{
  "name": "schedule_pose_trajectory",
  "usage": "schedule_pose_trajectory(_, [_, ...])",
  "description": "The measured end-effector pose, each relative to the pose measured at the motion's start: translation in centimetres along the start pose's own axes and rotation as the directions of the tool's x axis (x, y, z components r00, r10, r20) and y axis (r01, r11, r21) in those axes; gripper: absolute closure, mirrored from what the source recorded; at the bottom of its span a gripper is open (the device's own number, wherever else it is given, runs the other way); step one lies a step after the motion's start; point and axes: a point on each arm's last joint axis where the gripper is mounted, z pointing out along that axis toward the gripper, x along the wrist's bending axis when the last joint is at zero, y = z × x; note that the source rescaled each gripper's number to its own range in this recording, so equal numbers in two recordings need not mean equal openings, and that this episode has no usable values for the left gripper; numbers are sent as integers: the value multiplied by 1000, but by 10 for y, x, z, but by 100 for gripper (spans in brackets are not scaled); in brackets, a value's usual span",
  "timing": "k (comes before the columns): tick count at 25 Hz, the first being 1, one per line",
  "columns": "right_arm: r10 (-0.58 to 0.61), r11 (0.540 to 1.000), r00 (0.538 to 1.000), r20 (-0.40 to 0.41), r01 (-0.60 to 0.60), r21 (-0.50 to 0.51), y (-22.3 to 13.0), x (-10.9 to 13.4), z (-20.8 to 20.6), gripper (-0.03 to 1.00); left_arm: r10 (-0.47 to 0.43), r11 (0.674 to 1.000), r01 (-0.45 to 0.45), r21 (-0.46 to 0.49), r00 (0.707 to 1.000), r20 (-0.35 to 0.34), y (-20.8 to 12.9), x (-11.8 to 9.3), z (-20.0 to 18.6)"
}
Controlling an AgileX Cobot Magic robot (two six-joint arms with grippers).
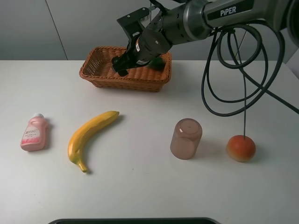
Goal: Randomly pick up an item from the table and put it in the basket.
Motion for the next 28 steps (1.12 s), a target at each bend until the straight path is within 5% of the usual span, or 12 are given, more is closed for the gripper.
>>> schedule_pose_trajectory(13, [-107,990,991,82,99,98,31,-20,-35,-3,0,1000,0,0,1000,0,0,0,0])
schedule_pose_trajectory(20, [62,994,982,180,-44,-103,80,-95,-170,-3,0,1000,0,0,1000,0,0,0,0])
schedule_pose_trajectory(28, [129,992,910,394,-123,-41,46,-169,-332,-3,0,1000,0,0,1000,0,0,0,0])
